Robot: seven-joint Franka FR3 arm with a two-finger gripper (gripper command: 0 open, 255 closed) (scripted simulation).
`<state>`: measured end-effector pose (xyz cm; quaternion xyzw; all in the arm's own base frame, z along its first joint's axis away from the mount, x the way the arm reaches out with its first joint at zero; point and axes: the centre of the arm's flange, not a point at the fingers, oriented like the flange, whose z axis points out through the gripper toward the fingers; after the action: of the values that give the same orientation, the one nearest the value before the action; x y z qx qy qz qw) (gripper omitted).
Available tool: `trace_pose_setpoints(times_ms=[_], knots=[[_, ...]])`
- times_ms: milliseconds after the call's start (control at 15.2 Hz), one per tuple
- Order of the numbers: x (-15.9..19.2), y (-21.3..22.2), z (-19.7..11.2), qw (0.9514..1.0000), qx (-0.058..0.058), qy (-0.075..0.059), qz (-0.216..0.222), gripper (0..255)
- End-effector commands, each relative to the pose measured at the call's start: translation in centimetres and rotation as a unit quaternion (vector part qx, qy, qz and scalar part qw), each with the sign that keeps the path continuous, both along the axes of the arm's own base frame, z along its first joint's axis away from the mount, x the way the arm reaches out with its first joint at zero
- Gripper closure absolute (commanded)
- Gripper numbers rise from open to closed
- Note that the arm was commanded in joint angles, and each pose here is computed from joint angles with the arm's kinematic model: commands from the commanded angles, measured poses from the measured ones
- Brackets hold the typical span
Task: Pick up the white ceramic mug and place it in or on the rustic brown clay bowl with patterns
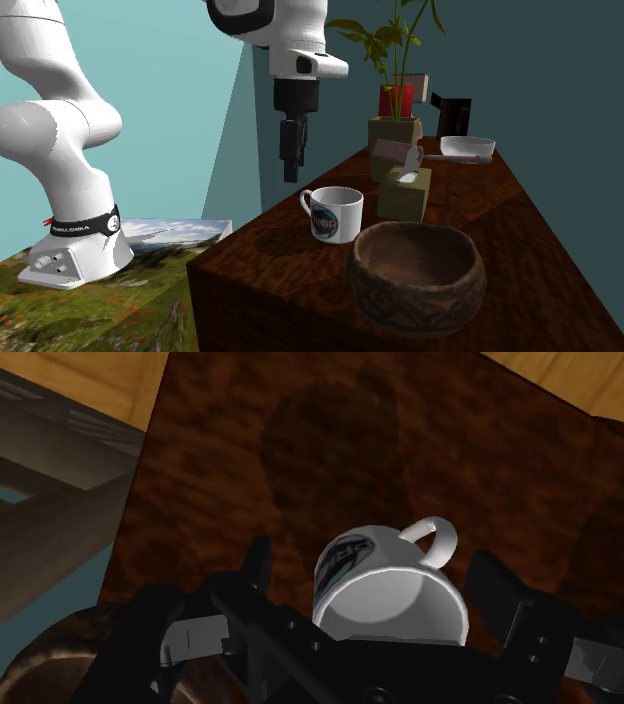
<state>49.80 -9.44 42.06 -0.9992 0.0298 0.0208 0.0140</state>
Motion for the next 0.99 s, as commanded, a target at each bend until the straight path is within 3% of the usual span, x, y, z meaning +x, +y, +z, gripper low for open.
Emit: trace_pose_setpoints(times_ms=[0,330,924], knots=[[2.1,-0.6,-1.3,1.0,0.004,-0.007,0.0,0],[6.9,-2.6,-4.2,0.9997,0.013,-0.022,0.0,0],[6.9,-2.3,-8.1,0.9997,0.013,-0.022,0.0,0]])
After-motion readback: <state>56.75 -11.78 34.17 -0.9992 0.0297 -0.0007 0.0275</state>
